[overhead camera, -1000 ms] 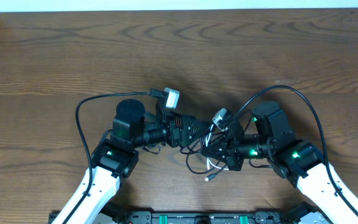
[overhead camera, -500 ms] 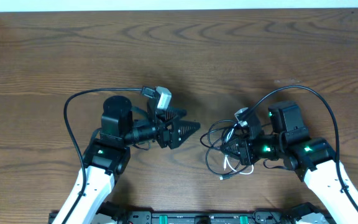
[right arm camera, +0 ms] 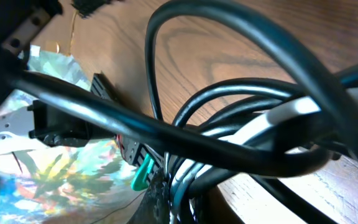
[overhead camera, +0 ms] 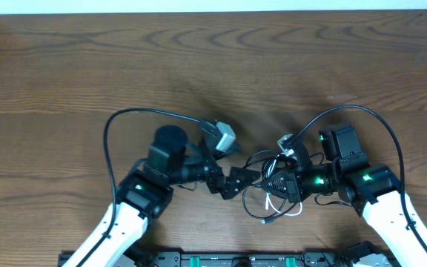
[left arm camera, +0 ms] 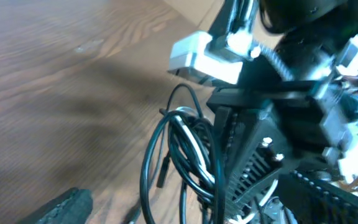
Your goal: Untangle cables
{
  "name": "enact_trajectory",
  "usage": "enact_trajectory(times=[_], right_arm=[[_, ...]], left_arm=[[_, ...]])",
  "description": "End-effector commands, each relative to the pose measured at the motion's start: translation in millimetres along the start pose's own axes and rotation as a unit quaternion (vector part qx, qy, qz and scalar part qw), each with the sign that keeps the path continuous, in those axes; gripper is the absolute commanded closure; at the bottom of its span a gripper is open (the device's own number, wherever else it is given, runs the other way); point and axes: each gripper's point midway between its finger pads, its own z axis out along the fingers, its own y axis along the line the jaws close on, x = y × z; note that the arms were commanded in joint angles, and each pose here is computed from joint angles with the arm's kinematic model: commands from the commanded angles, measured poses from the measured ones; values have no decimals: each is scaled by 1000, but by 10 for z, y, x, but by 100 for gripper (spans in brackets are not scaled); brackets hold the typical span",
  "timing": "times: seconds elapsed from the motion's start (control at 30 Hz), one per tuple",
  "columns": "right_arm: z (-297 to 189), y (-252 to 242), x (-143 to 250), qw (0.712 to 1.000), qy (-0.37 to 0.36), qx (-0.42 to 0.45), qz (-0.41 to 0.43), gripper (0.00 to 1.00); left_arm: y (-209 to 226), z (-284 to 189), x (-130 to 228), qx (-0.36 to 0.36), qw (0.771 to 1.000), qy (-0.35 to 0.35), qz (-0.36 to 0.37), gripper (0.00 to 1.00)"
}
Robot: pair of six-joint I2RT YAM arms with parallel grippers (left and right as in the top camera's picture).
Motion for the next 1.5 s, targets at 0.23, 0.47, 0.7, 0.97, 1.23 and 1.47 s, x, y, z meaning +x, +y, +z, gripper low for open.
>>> enact_trajectory(times=[0.23,0.47,0.7,0.97,1.23,1.47], right_arm=[[-30,164,24,999,5,-43,-9,99],[-39,172,182,998,30,-48,-41,99],[-161,637,254,965,13,-189,-180,99],[-206,681,273,954,-2,-186,-235,99],[-144,-288,148,990,12,108,-87,99],[-527,-1043,58,927,-76,343,133,69]], left_arm=[[619,274,288,-147,988,38,-14,91],[1355,-245,6,-333,928,-77,-150,92],[1755,-736,16,-405,872,-129,-241,92],[2144,-1374,486,-509,774,-128,-355,92],[2022,-1168,375,-417,816,-126,-380,92],[1628,-796,-26,-259,910,-117,-303,92]])
